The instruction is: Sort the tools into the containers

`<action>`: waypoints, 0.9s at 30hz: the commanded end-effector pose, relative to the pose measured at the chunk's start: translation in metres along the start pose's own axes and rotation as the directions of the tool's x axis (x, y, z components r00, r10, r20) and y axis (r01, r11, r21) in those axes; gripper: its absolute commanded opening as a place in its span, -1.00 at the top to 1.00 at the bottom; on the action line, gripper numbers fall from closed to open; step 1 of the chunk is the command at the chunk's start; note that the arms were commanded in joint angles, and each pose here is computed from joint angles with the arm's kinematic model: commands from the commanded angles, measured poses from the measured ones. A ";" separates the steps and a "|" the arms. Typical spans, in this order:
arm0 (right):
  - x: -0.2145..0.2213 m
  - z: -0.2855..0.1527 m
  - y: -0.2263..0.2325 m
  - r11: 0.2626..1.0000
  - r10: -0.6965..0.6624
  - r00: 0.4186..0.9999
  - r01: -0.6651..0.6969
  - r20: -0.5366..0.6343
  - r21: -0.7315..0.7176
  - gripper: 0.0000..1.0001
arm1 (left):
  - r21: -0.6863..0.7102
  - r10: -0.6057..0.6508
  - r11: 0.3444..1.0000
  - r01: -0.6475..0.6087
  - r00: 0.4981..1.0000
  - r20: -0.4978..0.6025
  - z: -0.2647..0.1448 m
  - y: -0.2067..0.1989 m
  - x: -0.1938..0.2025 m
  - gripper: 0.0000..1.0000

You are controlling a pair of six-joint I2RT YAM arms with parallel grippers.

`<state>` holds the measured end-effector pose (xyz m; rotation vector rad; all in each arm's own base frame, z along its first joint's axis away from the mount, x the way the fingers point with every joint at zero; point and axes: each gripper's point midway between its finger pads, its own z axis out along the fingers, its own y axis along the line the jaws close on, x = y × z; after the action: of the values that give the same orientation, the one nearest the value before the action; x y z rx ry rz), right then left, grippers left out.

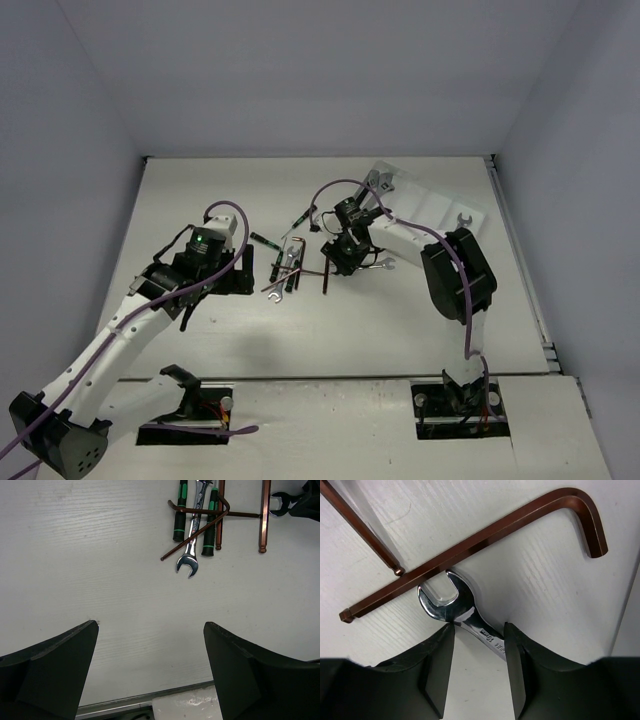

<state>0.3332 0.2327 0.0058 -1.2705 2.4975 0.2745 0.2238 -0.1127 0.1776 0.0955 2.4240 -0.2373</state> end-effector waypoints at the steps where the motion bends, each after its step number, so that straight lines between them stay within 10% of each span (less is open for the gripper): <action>1: 0.076 0.014 0.046 0.966 0.231 0.937 -0.253 -0.264 -0.053 0.41 | 0.011 0.015 1.000 -0.015 0.999 0.046 0.000 -0.003 -0.014 -0.69; 12: 0.061 -0.001 0.035 0.809 0.588 0.790 -0.570 -0.172 0.144 0.56 | 0.000 0.021 1.000 -0.021 0.998 0.054 -0.001 -0.001 -0.014 -0.69; 27: 0.106 -0.011 0.029 0.888 0.449 0.811 -0.355 -0.376 0.293 0.31 | -0.010 0.042 0.999 -0.042 0.998 0.055 0.000 0.003 -0.012 -0.69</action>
<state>0.3001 0.2157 0.0058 -0.6265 2.8493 0.0862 0.2225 -0.1093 0.1728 0.1213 2.4283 -0.2129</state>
